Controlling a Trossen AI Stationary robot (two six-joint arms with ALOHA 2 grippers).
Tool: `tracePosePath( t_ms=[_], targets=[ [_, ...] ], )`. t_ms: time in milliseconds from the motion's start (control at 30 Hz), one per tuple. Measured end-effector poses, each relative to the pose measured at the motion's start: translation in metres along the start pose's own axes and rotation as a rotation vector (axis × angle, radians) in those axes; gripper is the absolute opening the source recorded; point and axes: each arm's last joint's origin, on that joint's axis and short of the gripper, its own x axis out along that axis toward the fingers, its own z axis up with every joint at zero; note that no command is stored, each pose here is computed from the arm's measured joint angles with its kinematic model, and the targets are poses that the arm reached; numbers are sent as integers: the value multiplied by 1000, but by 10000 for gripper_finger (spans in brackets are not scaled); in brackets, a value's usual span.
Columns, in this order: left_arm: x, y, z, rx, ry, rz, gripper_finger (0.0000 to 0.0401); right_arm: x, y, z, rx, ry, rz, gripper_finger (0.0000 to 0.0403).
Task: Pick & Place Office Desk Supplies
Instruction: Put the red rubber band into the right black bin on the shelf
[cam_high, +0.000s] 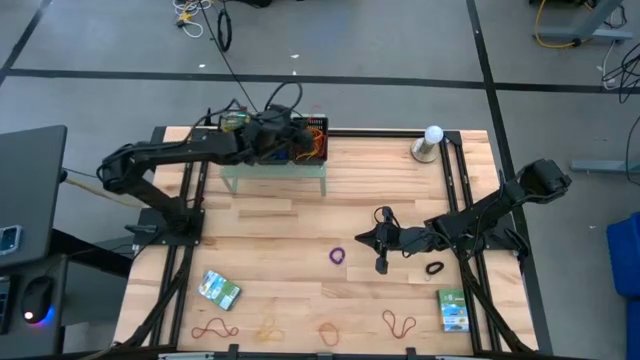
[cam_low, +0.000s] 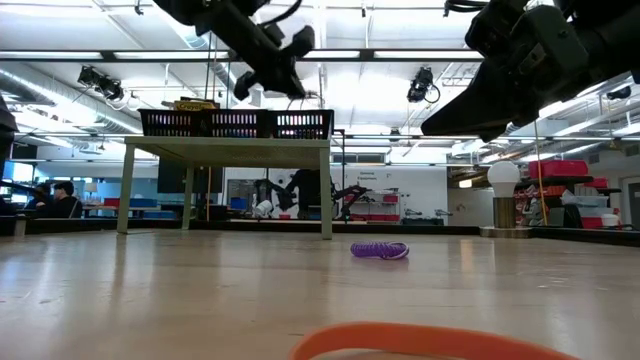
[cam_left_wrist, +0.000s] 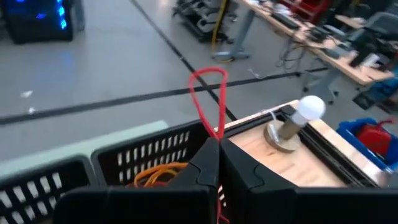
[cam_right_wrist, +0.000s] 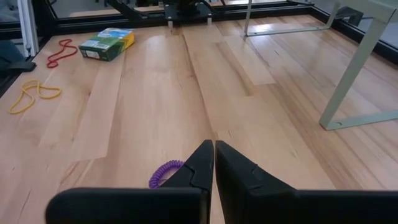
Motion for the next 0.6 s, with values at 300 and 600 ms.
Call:
tracePosePath(
  t_ms=[300, 600],
  targets=[
    [10, 3, -7, -98, 24, 22, 31, 0, 0, 0, 0, -2, 0, 25],
    [9, 1, -8, -52, 43, -8, 97, 0, 0, 1, 3, -6, 2, 25]
  ],
)
